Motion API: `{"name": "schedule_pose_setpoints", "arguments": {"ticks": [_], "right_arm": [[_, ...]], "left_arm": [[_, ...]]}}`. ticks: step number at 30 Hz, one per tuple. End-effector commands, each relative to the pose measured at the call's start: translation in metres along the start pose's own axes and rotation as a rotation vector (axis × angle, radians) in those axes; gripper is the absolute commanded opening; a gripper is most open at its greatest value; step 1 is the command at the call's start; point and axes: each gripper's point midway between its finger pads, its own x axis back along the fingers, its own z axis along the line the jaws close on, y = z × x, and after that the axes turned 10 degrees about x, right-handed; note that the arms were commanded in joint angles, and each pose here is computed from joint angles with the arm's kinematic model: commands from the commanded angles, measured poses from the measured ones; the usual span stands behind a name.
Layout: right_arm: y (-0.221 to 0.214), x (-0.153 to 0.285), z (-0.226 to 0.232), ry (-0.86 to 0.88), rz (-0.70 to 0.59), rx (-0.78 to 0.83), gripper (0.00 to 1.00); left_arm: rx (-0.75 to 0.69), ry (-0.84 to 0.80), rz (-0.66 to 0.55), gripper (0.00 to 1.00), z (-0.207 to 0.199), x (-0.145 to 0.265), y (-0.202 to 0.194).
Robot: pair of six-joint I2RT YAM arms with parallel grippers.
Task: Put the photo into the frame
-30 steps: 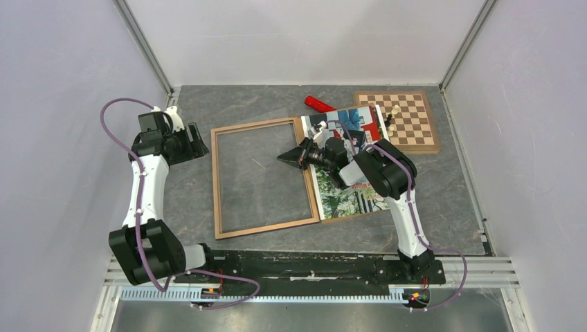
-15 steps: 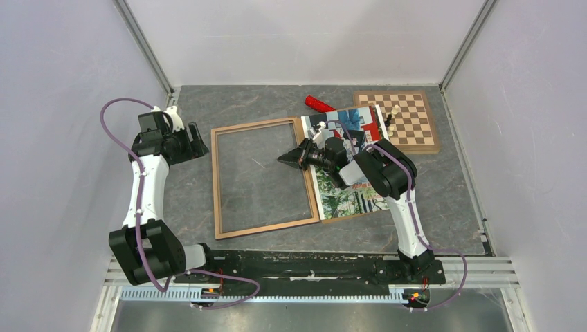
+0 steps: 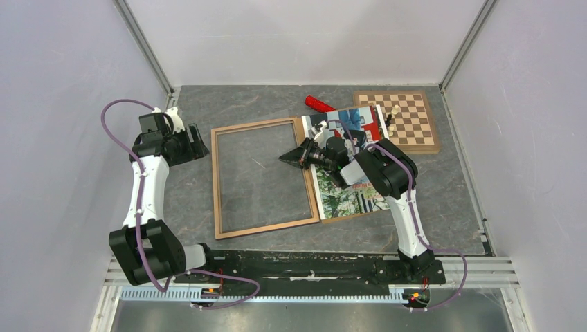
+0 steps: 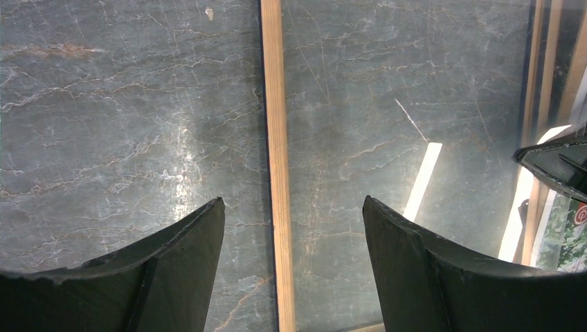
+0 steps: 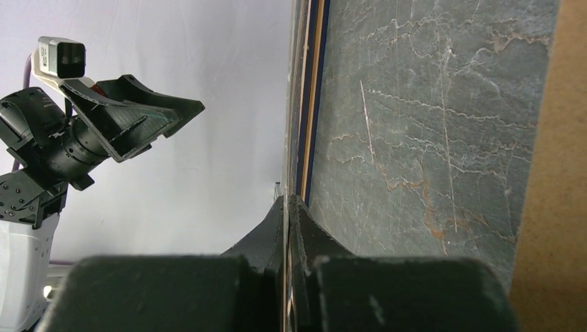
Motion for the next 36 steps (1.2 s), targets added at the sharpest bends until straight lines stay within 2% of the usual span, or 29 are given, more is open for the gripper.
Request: {"name": "schedule_pose_setpoints", "arguments": {"ticks": [1, 36], "right_arm": [[0.0105, 0.0023, 0.0111, 0.036, -0.033, 0.047, 0.00], [0.0101, 0.0063, 0.0104, 0.022, -0.019, 0.079, 0.00]], "left_arm": [[-0.037, -0.038, -0.070, 0.79, -0.0083, 0.0101, 0.0136], [-0.039, -0.041, -0.073, 0.79, -0.0089, 0.0113, 0.0126]]}}
